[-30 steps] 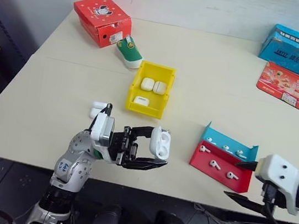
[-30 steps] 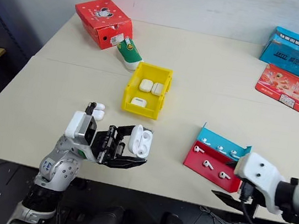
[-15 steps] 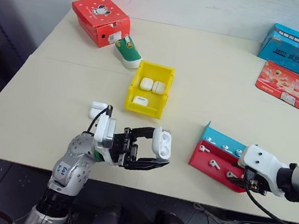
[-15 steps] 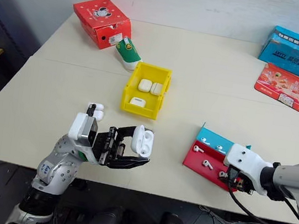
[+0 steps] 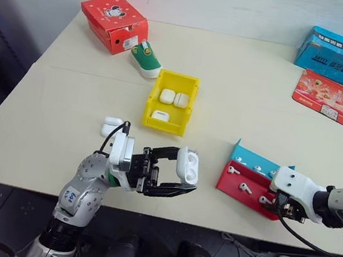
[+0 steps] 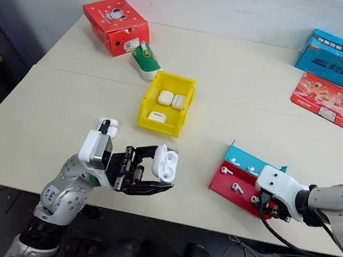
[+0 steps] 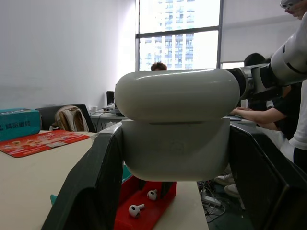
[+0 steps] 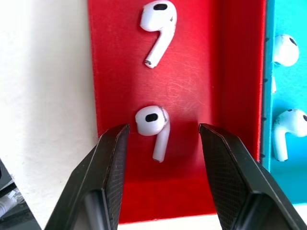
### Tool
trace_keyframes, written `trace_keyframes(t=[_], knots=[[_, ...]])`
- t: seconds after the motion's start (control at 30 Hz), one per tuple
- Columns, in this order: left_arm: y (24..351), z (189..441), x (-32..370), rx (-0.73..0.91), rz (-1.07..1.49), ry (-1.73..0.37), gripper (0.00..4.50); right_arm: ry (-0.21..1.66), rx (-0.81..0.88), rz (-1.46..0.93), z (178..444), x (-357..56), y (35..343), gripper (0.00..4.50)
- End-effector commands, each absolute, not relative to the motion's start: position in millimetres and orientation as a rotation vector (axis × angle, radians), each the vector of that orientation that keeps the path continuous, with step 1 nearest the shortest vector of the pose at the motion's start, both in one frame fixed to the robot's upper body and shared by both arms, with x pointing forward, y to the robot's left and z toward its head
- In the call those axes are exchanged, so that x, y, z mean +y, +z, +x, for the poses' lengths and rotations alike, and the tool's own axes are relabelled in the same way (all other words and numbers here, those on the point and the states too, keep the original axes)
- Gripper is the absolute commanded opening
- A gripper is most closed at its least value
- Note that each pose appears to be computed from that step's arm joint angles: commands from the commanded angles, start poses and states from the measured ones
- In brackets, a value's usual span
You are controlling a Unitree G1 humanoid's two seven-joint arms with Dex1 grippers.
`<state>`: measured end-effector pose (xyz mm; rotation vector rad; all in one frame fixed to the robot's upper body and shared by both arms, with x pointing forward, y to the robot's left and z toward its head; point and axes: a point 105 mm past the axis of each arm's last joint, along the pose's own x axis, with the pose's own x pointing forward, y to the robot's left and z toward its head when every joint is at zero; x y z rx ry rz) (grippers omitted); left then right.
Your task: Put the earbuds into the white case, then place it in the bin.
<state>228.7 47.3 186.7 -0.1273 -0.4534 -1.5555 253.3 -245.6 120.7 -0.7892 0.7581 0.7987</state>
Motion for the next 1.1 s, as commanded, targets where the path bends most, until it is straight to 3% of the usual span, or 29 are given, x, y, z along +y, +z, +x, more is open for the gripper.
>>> trace_keyframes(t=[0.03,0.4,0.5,0.6,0.87,0.93,1.1], knots=[[195,223,47,-0.493,-0.12,-1.573,2.79,0.806,0.76,-0.788,254,-241,121,2.32],[195,224,51,-0.48,-0.11,-1.562,2.79,0.798,0.796,-0.768,254,-238,114,2.32],[195,224,51,-0.48,-0.108,-1.558,2.79,0.795,0.801,-0.765,254,-238,113,1.72],[195,224,52,-0.478,-0.107,-1.556,2.79,0.791,0.804,-0.763,254,-239,113,0.75],[195,225,52,-0.482,-0.102,-1.556,2.79,0.79,0.808,-0.762,255,-240,115,0.75],[196,224,53,-0.492,-0.106,-1.563,2.79,0.788,0.802,-0.76,255,-240,116,0.55],[202,226,54,-0.516,-0.124,-1.578,2.79,0.737,0.706,-0.702,265,-247,145,0.5]])
